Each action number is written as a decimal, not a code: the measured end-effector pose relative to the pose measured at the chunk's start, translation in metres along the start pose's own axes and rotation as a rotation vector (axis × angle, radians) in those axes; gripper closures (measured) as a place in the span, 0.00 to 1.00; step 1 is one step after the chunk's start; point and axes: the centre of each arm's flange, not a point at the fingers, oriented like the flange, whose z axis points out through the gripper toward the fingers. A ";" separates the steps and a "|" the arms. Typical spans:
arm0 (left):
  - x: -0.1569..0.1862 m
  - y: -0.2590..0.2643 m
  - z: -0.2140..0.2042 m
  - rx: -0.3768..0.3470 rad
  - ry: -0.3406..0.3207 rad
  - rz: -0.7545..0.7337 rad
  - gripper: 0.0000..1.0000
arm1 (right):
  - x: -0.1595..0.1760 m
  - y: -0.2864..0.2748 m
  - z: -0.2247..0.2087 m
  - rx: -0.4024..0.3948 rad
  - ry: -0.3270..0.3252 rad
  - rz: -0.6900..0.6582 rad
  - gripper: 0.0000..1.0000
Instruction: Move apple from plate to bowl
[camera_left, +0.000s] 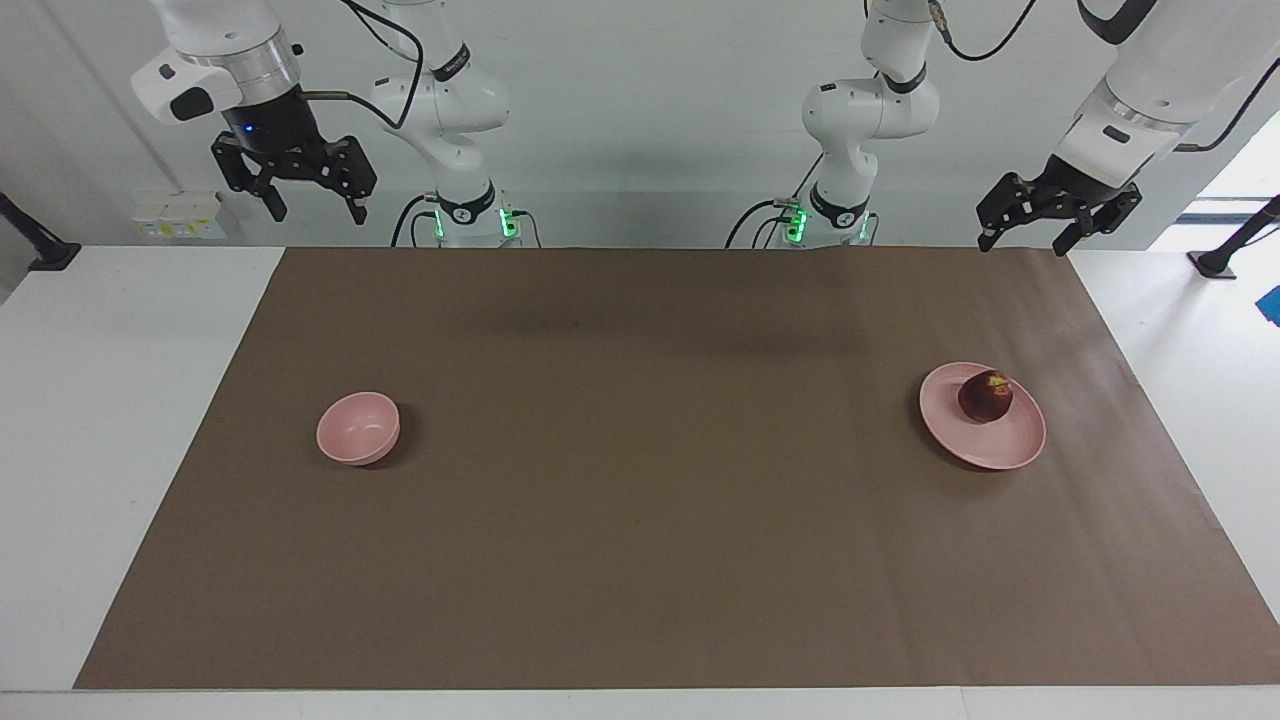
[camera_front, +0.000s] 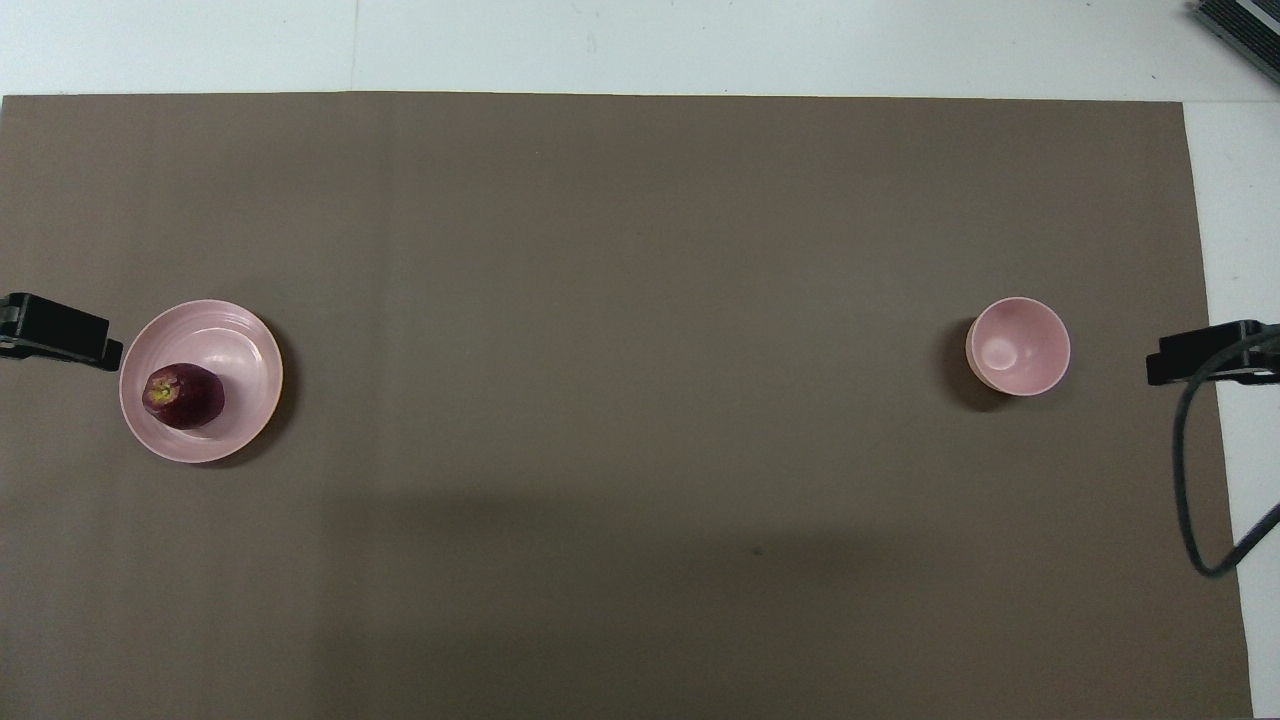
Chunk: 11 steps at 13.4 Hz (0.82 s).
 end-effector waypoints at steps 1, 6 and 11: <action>-0.001 0.000 0.001 0.000 -0.004 0.000 0.00 | -0.001 0.000 0.000 0.000 0.000 0.000 0.00; -0.003 -0.002 0.001 -0.001 -0.016 -0.004 0.00 | -0.003 0.001 -0.001 0.001 0.001 0.000 0.00; -0.004 -0.002 0.002 -0.002 -0.026 -0.004 0.00 | -0.003 0.001 -0.001 0.001 0.001 0.001 0.00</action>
